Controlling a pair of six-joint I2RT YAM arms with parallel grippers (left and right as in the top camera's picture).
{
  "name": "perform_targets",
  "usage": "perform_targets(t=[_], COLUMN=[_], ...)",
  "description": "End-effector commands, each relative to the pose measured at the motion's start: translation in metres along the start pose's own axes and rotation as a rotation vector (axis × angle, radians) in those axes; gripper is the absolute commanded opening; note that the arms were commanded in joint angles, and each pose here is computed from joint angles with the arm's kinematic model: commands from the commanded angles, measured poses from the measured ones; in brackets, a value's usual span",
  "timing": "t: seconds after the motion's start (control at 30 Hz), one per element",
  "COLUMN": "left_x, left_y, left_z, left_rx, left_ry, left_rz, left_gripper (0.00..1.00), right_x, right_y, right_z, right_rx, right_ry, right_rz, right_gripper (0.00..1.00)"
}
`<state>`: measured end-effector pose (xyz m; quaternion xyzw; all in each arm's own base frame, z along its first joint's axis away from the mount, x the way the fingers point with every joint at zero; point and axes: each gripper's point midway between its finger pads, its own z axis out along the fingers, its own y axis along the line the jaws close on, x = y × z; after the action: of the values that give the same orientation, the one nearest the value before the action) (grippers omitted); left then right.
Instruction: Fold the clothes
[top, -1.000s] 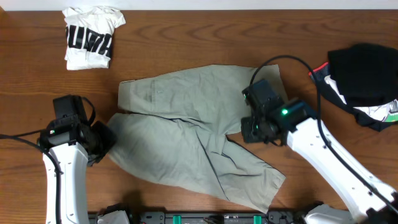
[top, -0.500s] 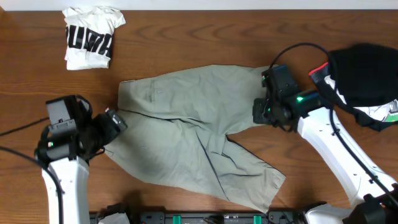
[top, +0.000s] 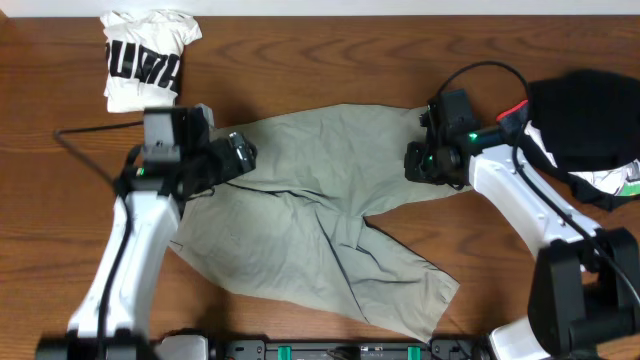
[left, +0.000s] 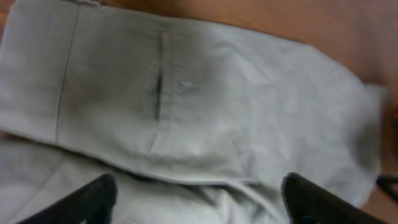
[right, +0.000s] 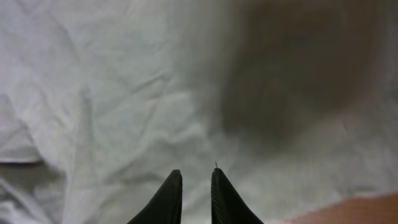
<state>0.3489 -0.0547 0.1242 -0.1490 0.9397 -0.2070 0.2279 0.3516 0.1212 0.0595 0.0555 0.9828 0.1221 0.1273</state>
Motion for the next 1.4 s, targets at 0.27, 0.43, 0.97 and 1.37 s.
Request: perform_targets(t=[0.27, 0.43, 0.97, 1.37], left_x=[-0.026, -0.024, -0.022, -0.039], left_y=[0.029, 0.044, 0.064, 0.069], left_z=[0.058, 0.073, 0.118, 0.15], left_rx=[-0.137, -0.194, -0.212, -0.179], left_ry=[0.06, 0.073, 0.083, 0.01], left_rz=[-0.05, -0.062, -0.085, -0.065], left_gripper=[0.06, 0.06, 0.06, 0.06], right_x=[-0.028, -0.031, -0.045, -0.063], right_y=[-0.007, -0.009, -0.019, -0.031], right_z=[0.031, 0.047, 0.075, 0.084], right_rx=[-0.008, -0.009, 0.007, 0.011], right_ry=[-0.02, -0.022, -0.065, -0.123], right_rz=[0.018, 0.019, 0.052, 0.073], right_gripper=[0.06, 0.02, 0.01, 0.01])
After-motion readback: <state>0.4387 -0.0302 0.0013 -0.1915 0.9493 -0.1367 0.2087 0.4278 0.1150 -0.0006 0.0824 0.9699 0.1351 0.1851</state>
